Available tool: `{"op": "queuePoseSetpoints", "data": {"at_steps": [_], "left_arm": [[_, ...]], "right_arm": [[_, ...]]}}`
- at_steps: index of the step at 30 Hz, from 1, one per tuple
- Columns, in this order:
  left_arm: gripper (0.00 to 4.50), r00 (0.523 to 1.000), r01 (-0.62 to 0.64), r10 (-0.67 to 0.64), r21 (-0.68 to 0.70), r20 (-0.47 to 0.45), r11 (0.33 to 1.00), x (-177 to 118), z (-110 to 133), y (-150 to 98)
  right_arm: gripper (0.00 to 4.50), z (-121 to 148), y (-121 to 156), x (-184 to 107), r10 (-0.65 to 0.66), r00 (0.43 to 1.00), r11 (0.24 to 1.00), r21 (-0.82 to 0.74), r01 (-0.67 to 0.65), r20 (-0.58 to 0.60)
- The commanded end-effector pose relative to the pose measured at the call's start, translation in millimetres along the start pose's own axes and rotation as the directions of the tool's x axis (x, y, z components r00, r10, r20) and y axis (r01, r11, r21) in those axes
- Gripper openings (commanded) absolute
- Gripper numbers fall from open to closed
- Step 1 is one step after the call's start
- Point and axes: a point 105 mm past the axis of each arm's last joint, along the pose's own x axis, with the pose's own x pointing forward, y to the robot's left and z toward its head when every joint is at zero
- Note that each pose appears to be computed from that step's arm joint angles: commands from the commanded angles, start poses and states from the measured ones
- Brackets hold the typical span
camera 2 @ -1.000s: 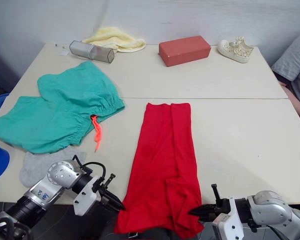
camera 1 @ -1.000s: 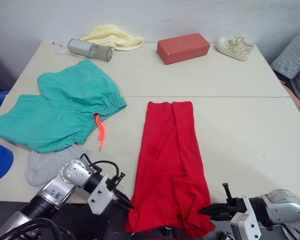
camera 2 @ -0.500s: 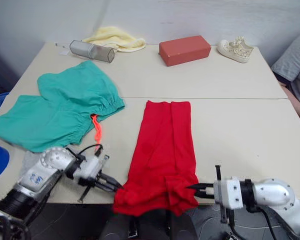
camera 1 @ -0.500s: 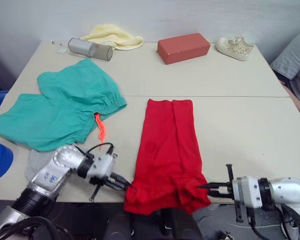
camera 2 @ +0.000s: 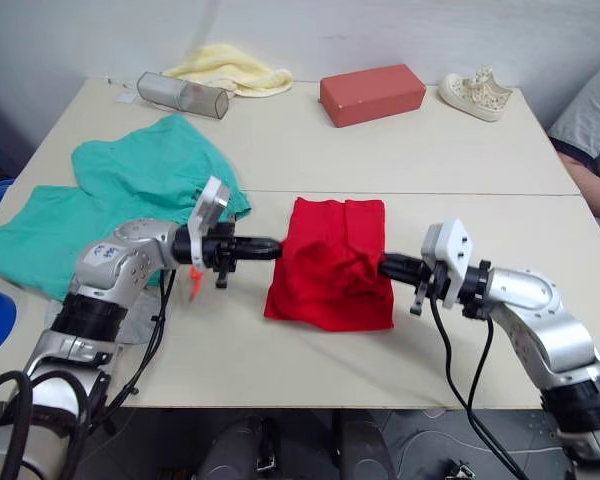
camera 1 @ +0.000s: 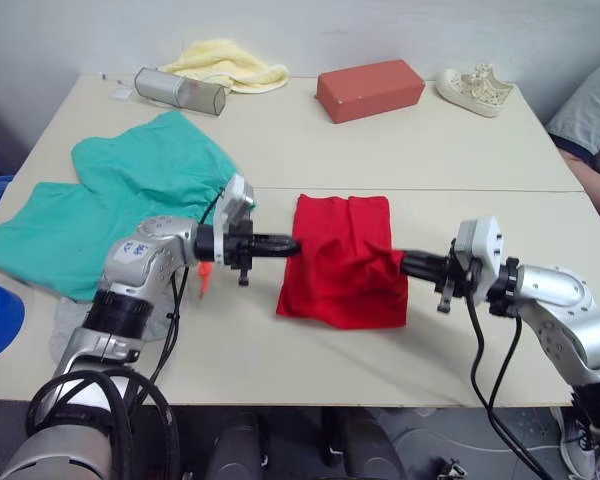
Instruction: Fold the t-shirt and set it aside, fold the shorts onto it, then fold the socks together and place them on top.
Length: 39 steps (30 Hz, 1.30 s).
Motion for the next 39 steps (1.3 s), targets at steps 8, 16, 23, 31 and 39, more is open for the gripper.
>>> {"op": "queuePoseSetpoints", "data": {"at_steps": [8, 16, 23, 31, 39], "left_arm": [[0.03, 0.919, -0.377, 0.387, -0.120, 0.075, 0.918, 3, 9, 67], [0.03, 0.854, -0.495, 0.513, -0.175, 0.080, 0.851, 5, 2, 89], [0.66, 0.811, -0.548, 0.574, -0.192, 0.118, 0.814, 2, 3, 98], [2.84, 0.772, -0.549, 0.545, -0.089, 0.328, 0.831, -9, 36, 87], [4.48, 0.912, -0.358, 0.259, 0.309, 0.318, 0.881, -35, 37, 33]], "right_arm": [[0.00, -4, -61, 13, -0.262, 0.965, 0.963, 0.058, 0.264, -0.030], [0.00, -27, -82, 26, -0.387, 0.914, 0.910, 0.109, 0.400, -0.122], [0.51, -25, -94, 28, -0.500, 0.864, 0.858, 0.100, 0.504, -0.059], [3.12, -2, -93, 8, -0.524, 0.850, 0.852, 0.031, 0.523, 0.059], [4.50, 12, -15, 5, -0.108, 0.994, 0.980, -0.165, 0.108, 0.008]]}}
